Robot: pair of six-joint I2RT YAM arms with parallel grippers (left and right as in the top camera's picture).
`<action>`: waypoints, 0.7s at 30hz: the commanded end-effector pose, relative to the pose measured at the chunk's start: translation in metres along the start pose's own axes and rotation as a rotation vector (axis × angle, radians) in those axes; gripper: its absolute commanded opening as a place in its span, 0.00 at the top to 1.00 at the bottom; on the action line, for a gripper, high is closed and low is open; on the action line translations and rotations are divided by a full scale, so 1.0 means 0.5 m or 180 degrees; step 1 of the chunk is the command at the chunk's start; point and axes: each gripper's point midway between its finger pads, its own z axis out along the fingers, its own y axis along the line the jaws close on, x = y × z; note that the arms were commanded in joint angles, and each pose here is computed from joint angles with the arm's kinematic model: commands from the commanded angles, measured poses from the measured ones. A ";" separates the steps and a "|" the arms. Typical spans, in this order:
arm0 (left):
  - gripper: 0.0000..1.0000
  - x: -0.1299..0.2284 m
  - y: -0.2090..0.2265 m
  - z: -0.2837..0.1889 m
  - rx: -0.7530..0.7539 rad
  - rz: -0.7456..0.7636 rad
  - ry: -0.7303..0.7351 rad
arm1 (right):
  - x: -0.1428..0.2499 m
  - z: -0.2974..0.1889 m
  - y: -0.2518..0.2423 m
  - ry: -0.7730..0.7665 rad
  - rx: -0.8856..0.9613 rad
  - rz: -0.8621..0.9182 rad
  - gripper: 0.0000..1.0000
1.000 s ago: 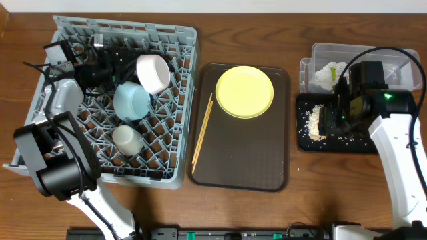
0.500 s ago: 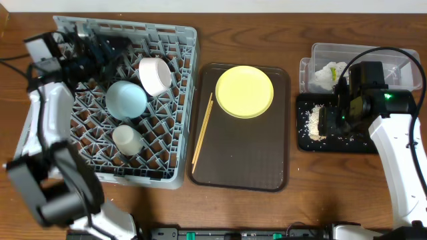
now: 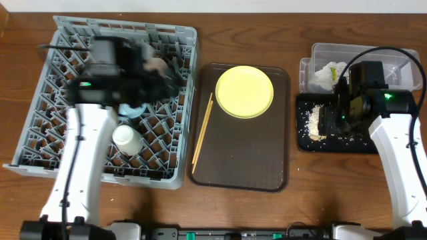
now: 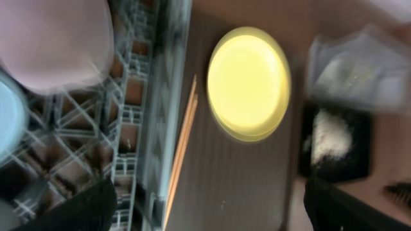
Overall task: Sort waste into correct bins and load items into the dishwasher
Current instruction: 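Withdraw the left gripper from the rack and reach toward the chopsticks, then close the left gripper on the wooden chopsticks on the brown tray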
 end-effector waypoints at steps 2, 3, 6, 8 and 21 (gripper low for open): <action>0.07 0.072 -0.022 0.053 -0.0720 0.0621 0.0160 | -0.009 -0.015 -0.006 -0.0091 0.0025 -0.0014 0.31; 0.06 0.087 -0.030 0.063 -0.0808 0.0711 0.0184 | -0.009 -0.015 -0.006 -0.0092 0.0026 -0.0011 0.31; 0.06 0.125 -0.051 0.093 -0.1030 0.0946 0.0243 | -0.009 -0.015 -0.006 -0.0093 0.0025 -0.0013 0.31; 0.06 0.151 -0.061 0.116 -0.1147 0.1049 0.0301 | -0.009 -0.015 -0.006 -0.0093 0.0025 -0.0013 0.31; 0.13 0.268 -0.031 0.299 -0.1428 0.1201 0.1001 | -0.008 -0.015 -0.003 -0.0081 -0.0001 -0.0012 0.31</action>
